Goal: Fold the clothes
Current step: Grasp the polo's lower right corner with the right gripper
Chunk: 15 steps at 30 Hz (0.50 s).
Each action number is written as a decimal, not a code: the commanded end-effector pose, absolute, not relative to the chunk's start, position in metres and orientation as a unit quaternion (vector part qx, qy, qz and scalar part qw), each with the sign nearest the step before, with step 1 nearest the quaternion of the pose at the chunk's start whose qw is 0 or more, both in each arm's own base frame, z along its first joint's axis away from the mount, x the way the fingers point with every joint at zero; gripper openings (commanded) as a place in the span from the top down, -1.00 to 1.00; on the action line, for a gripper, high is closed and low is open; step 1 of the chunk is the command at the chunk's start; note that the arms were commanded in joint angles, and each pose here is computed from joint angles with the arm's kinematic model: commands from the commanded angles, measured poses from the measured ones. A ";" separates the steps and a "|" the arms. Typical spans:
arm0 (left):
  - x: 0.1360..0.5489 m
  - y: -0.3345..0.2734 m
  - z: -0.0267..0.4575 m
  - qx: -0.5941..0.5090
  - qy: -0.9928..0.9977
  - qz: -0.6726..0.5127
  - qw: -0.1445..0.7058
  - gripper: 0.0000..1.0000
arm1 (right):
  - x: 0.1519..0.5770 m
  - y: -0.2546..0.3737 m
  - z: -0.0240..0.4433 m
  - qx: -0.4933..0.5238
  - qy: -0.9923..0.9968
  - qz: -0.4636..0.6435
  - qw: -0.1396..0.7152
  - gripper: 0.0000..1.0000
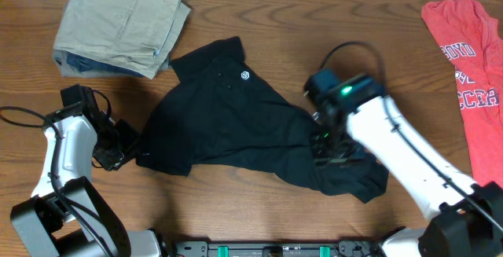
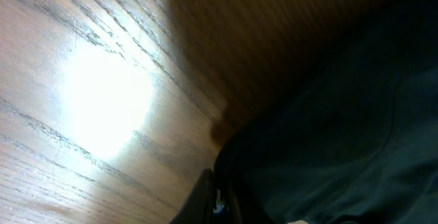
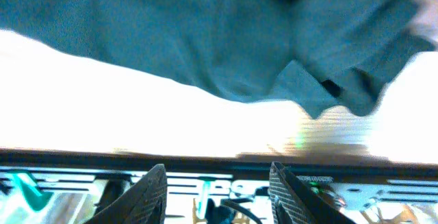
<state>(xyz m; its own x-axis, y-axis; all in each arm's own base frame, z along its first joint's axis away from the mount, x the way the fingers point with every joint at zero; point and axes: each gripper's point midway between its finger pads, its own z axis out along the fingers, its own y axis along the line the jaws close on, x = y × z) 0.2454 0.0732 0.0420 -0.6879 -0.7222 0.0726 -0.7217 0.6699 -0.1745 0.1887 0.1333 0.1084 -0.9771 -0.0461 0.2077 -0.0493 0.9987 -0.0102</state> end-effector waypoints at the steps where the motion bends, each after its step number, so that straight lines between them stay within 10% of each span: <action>1: 0.243 0.073 0.044 -0.385 0.918 -0.094 0.004 0.88 | 0.178 0.144 0.102 0.016 -0.995 0.016 0.097 0.07; 6: 0.243 0.073 0.044 -0.380 0.920 -0.093 0.004 0.88 | 0.183 0.137 0.102 0.022 -0.996 0.042 0.080 -0.03; 8: 0.242 0.074 0.044 -0.378 0.921 -0.090 0.004 0.88 | 0.189 0.127 0.102 0.011 -0.996 0.055 0.072 -0.98; 15: 0.243 0.074 0.044 -0.376 0.922 -0.090 0.005 0.88 | 0.224 0.089 0.098 -0.053 -0.996 0.062 0.038 -0.98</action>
